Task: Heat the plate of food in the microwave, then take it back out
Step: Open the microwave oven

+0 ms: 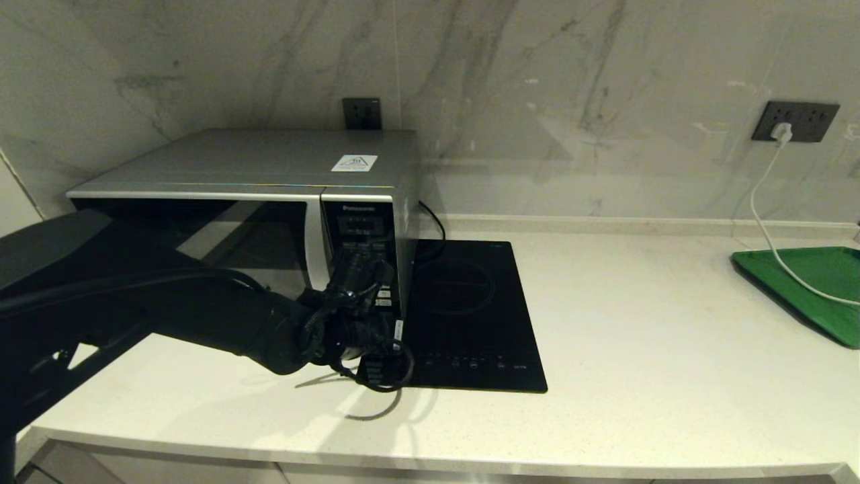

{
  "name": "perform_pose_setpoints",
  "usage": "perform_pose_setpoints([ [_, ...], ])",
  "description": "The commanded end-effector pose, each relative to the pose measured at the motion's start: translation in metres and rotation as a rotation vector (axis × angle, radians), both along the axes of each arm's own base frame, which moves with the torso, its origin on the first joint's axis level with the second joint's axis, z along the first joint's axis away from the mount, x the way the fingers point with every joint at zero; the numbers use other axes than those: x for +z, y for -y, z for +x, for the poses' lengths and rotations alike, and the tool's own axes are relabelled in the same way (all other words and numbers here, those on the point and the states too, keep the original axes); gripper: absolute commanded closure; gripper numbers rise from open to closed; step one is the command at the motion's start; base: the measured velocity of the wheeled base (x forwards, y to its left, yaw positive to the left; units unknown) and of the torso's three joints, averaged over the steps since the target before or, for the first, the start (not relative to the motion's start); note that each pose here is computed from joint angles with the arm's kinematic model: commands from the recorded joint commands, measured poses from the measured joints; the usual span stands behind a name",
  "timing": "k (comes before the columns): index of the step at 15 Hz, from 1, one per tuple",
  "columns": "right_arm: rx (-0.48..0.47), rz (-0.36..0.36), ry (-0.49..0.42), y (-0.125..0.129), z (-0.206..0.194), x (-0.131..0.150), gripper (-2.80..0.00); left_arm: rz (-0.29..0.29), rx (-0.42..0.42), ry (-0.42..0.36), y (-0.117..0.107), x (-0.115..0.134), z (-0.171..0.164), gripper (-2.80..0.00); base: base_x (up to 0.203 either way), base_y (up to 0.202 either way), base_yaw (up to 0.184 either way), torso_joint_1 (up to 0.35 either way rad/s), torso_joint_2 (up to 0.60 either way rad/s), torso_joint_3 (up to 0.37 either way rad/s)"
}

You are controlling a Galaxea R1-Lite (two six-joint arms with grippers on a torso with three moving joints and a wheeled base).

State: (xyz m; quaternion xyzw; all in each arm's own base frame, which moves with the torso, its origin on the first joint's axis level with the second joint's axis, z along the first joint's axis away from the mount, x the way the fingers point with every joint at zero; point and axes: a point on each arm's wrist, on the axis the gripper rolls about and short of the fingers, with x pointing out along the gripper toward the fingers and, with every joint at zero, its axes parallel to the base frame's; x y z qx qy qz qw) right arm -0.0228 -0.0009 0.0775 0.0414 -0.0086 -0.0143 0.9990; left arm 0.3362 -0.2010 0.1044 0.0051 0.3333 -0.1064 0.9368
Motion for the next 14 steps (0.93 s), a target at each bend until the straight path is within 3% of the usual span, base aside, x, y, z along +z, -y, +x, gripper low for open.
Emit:
perform_pose_setpoints([
  [1,-0.001,0.0,-0.001,0.0,0.0001,-0.0002,0.0,-0.004,-0.001,0.014,0.0038,0.0008,0.0062,0.0,0.0,0.0,0.0,0.0,0.0,0.0],
  [14,0.0,0.0,-0.001,0.0,0.0,-0.0002,0.0,0.027,-0.005,0.029,-0.0016,-0.0005,0.016,0.0,0.0,0.0,0.0,0.0,0.0,0.0],
])
